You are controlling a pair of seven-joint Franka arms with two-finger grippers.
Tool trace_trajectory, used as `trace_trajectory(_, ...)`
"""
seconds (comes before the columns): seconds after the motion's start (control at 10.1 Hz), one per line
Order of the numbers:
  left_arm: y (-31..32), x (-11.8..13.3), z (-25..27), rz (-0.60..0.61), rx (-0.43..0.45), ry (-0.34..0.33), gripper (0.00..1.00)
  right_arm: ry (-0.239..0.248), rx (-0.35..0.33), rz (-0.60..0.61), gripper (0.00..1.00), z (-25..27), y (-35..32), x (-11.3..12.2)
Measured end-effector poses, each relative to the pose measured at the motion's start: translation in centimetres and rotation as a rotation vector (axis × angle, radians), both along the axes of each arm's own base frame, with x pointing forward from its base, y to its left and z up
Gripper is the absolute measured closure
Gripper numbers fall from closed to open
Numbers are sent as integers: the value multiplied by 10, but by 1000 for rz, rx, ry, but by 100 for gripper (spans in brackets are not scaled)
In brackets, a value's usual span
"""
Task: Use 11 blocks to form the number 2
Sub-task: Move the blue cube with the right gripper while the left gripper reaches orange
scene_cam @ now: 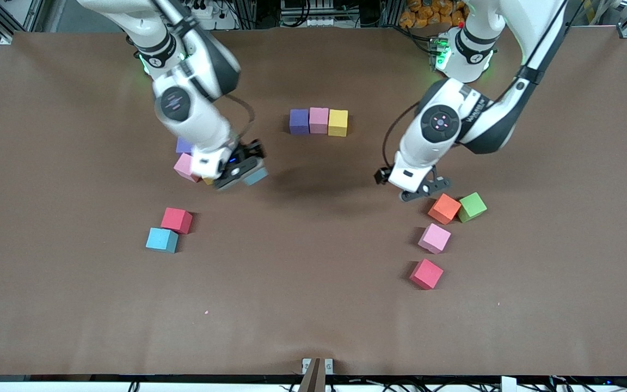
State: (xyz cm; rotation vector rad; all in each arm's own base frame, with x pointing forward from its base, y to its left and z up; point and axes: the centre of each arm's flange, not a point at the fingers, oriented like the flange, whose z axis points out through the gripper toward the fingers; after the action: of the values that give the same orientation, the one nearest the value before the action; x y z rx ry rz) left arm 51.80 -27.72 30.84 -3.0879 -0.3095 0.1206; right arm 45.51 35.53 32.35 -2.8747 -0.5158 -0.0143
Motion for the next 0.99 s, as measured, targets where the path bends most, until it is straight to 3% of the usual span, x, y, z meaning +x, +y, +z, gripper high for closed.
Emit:
trace_trajectory(0.3, 53, 43, 11, -253, 3, -37, 0, 56, 36, -232, 42, -20, 60, -40)
trace_trajectory(0.49, 63, 49, 5, -296, 2, -25, 0, 61, 14, -331, 42, -38, 100, -55)
trace_trajectory(0.69, 60, 37, -8, -290, 12, 14, 0, 29, -58, -371, 42, -52, 143, -61)
trace_trajectory(0.89, 54, 9, -32, -266, 0, 52, 0, 45, -164, -370, 42, -67, 182, -69)
trace_trajectory(0.99, 48, -7, -42, -234, -15, 52, 0, 50, -181, -381, 42, -73, 195, -73)
